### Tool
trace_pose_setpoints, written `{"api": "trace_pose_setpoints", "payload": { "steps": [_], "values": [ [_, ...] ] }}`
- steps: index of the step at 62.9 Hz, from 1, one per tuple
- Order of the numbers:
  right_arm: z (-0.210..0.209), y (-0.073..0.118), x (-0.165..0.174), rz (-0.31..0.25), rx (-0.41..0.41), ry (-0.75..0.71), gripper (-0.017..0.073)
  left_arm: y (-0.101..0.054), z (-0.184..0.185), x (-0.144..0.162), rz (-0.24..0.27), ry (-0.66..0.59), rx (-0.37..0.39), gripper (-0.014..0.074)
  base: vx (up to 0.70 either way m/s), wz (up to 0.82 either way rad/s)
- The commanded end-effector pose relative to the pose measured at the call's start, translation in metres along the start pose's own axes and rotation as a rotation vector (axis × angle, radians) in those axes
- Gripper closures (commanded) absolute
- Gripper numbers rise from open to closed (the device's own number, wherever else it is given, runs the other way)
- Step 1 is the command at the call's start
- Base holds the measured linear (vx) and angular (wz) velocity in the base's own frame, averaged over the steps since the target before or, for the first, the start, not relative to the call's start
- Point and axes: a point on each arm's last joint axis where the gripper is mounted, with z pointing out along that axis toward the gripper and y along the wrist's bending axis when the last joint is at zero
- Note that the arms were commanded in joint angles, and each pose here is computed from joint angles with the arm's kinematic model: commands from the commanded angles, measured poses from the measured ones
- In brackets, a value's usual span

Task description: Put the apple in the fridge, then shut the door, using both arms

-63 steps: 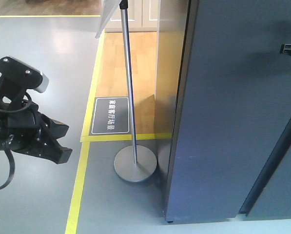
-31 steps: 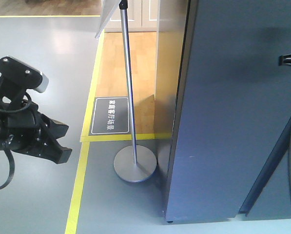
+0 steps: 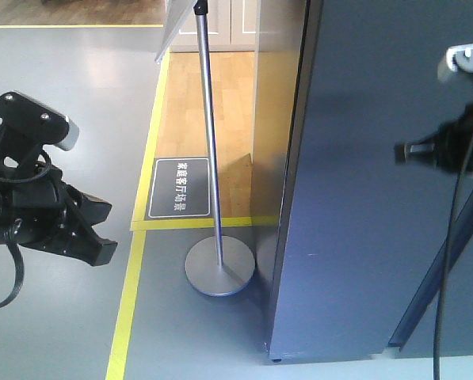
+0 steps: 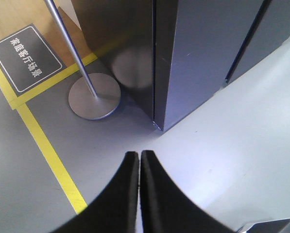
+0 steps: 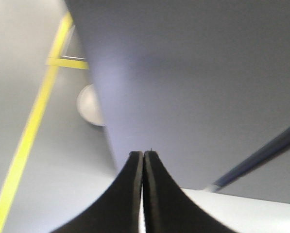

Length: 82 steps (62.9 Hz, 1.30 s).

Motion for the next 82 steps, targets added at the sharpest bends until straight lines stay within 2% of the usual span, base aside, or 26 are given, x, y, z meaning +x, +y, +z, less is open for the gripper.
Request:
{"api": "trace_pose_setpoints", "payload": {
  "steps": [1,11,23,36,51,63,82],
  "values": [
    [-0.036,0.009,0.005,0.006,-0.013,-0.143,0.0563,0.001,-0.013,-0.012,-0.011,-0.103,-0.011,0.06,0.0,0.0],
    [-0.073,0.014,0.041,0.017,-0.026,-0.156,0.0563,0.001,-0.013,-0.012,-0.011,-0.103,-0.011,0.06,0.0,0.0],
    [-0.109,0.015,0.087,-0.007,-0.014,-0.131,0.0563,0.001,-0.013,-0.012,-0.011,-0.103,-0.011,0.06,0.0,0.0],
    [-0.135,0.018,0.133,-0.011,-0.016,-0.133,0.0563,0.001,-0.013,-0.012,-0.011,-0.103,-0.011,0.06,0.0,0.0],
    [-0.148,0.02,0.178,-0.003,-0.017,-0.071,0.0563,0.001,-0.013,-0.012,-0.011,-0.103,-0.011,0.06,0.0,0.0],
    [-0.151,0.016,0.198,0.015,0.033,-0.047,0.0563,0.001,-0.013,-0.012,-0.011,-0.103,-0.011,0.06,0.0,0.0],
    [-0.154,0.017,0.203,0.03,0.028,-0.038,0.0563,0.001,-0.013,-0.012,-0.011,-0.103,-0.011,0.06,0.0,0.0]
  ]
}}
